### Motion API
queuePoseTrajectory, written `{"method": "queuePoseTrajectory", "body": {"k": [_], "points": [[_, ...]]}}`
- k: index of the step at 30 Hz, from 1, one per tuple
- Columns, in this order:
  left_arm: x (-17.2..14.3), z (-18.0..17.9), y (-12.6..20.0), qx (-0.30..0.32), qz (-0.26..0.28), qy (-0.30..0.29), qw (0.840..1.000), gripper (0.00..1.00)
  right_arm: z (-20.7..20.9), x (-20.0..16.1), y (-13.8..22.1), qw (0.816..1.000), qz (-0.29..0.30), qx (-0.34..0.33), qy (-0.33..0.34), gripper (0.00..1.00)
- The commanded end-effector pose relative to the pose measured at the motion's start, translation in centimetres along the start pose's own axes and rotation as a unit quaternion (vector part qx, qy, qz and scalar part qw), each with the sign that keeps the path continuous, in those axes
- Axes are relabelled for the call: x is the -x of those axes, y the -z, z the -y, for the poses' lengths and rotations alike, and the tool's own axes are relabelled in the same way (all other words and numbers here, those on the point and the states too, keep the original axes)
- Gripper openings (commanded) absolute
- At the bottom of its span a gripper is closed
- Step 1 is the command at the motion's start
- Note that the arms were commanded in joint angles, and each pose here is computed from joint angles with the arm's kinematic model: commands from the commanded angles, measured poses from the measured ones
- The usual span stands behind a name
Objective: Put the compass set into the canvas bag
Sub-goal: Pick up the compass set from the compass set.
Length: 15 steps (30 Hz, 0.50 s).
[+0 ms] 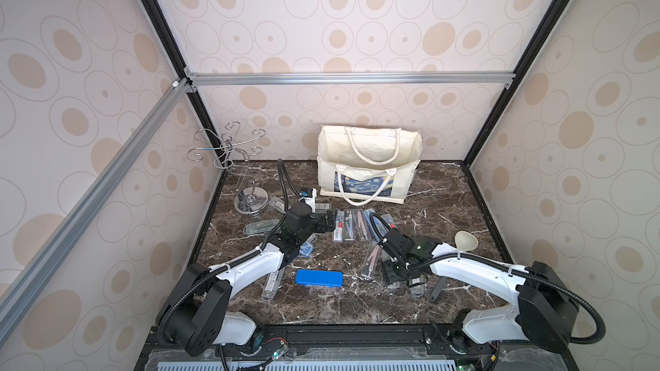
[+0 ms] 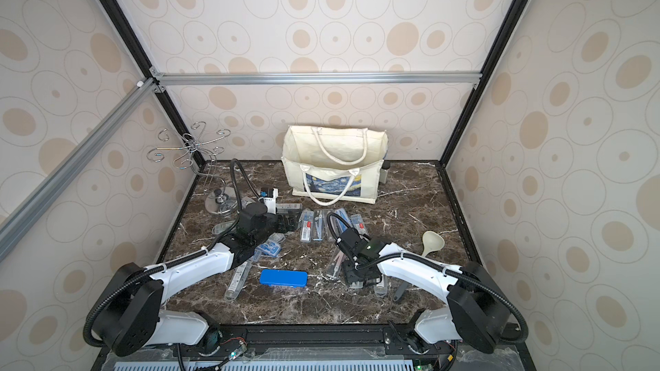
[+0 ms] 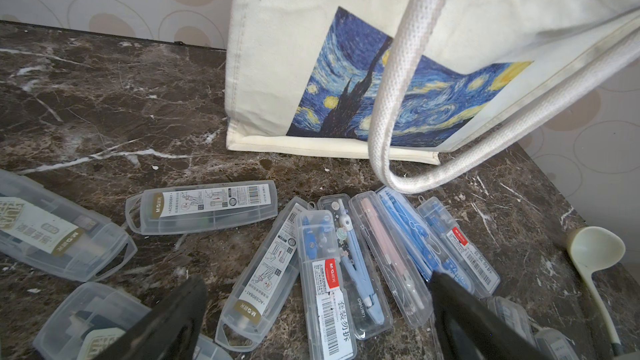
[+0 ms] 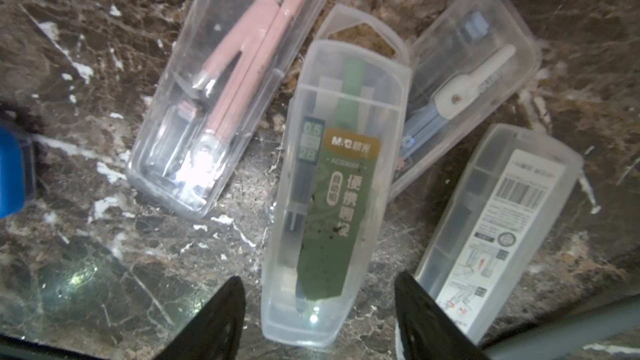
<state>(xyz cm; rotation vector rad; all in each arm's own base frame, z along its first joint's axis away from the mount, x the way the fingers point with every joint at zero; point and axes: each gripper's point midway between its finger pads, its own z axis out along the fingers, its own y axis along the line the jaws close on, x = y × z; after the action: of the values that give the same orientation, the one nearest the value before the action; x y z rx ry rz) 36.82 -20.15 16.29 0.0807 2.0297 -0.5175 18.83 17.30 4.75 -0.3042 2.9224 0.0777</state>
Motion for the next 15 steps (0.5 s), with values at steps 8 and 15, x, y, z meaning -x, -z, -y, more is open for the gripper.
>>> {"method": "queuePoseTrajectory", "body": {"k": [8, 15], "points": [[0.15, -0.48, -0.10, 0.007, 0.009, -0.003, 1.000, 1.00, -0.08, 0.79, -1.38, 0.999, -0.007, -0.033, -0.001, 0.63], [-0.09, -0.77, -0.17, 0.012, 0.007, -0.005, 1.000, 1.00, -0.64, 0.83, -1.41, 1.000, -0.005, -0.017, 0.000, 0.50]]}}
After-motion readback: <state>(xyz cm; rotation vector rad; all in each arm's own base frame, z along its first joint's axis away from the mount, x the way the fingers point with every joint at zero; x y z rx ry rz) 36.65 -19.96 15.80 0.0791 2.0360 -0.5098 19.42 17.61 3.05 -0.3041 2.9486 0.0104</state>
